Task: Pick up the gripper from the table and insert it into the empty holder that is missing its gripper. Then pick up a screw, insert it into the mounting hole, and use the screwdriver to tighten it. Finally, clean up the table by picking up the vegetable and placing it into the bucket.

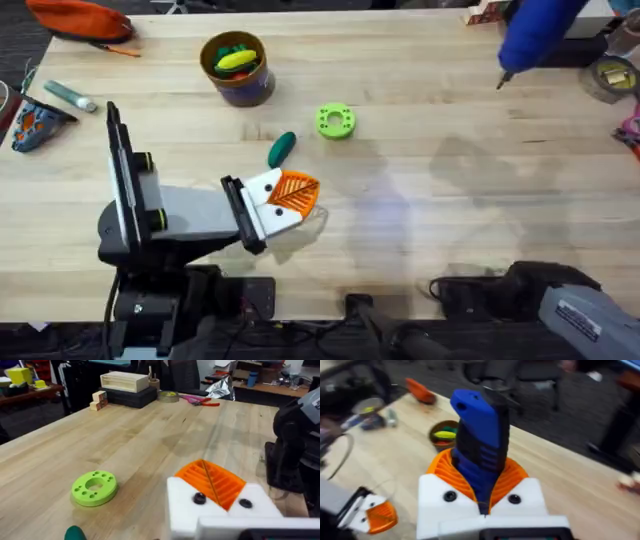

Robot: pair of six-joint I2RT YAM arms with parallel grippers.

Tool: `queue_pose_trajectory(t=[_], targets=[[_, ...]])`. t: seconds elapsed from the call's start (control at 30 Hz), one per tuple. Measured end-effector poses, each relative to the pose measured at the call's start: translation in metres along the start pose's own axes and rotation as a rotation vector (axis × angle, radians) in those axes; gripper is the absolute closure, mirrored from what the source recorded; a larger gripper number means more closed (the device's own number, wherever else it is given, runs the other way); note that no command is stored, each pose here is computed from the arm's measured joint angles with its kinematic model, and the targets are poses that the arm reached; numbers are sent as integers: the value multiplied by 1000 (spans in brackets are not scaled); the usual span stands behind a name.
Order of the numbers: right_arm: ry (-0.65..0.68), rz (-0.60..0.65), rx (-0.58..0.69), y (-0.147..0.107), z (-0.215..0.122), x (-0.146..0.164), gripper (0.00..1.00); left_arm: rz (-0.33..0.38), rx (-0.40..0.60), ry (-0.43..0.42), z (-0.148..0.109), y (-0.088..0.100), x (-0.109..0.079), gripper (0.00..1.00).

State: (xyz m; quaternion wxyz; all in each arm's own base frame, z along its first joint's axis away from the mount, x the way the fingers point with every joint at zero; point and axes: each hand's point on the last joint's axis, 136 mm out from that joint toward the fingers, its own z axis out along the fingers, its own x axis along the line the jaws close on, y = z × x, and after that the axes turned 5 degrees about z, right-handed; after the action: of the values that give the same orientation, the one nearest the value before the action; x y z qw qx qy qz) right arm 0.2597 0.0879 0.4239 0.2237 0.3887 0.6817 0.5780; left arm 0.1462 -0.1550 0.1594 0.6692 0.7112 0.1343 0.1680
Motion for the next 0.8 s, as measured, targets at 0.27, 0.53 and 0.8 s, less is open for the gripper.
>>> queue_pose_trajectory(t=[0.27, 0.53, 0.8], targets=[[188, -110, -86, 13, 10, 25, 971, 0, 0, 0, 0, 0, 0, 987], [340, -151, -105, -7, 44, 43, 973, 0, 0, 0, 0, 0, 0, 987], [518, -139, -113, -14, 91, 54, 975, 0, 0, 0, 0, 0, 0, 987]])
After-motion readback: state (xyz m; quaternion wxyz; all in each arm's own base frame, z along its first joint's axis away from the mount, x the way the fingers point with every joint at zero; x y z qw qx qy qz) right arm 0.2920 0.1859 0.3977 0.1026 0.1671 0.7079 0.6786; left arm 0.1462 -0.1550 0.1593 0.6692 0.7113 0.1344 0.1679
